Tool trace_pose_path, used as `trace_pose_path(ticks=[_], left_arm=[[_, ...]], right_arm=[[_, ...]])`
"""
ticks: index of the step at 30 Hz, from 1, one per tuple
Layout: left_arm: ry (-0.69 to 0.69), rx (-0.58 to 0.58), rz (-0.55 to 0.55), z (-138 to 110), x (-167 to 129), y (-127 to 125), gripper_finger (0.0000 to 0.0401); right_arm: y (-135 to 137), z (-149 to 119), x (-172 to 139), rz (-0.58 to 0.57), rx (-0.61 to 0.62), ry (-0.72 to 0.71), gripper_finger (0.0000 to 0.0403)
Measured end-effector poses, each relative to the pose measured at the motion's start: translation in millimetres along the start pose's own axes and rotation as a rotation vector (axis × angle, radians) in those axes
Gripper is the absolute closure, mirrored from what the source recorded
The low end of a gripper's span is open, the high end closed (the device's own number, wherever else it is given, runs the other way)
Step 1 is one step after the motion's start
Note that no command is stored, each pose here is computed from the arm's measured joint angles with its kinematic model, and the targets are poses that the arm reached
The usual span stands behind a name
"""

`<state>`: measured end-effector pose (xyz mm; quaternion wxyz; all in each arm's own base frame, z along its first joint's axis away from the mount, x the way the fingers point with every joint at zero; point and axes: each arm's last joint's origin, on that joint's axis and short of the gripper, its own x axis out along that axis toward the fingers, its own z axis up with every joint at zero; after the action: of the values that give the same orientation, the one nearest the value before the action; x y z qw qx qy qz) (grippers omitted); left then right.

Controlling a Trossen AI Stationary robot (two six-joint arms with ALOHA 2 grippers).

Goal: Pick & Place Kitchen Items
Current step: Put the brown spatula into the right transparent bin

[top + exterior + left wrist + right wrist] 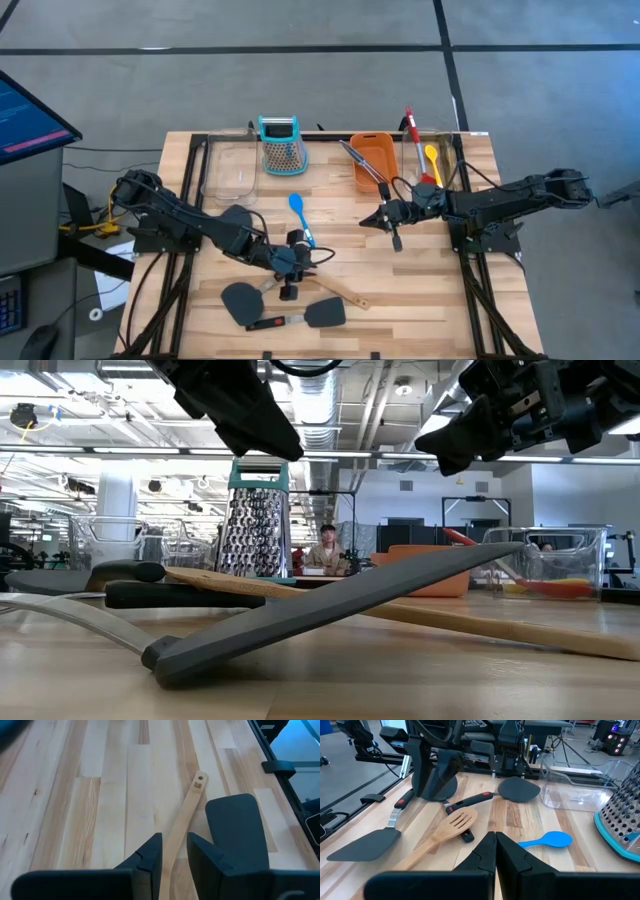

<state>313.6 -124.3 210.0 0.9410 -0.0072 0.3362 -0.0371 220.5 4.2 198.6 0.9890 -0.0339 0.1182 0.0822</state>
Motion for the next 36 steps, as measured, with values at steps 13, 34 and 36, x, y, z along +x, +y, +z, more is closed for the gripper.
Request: trace_pose_path(ticks=[13,34,36], left_arm=[[-0.044,-0.008,0.047,3.4,-0.1,0.8,0.0324],[-0.069,-0.014,0.050,5.7,-0.2,0.6,0.0324],[-0.070,-0.014,0.050,5.8,-0.2,0.5,0.0324]], right_arm=[[0.0,-0.4,0.0,0.000,0.000,0.004,0.0403],[0.0,-0.8,0.0,0.001,0.001,0.008,0.0403],[0.0,-0.8,0.0,0.001,0.001,0.008,0.0403]])
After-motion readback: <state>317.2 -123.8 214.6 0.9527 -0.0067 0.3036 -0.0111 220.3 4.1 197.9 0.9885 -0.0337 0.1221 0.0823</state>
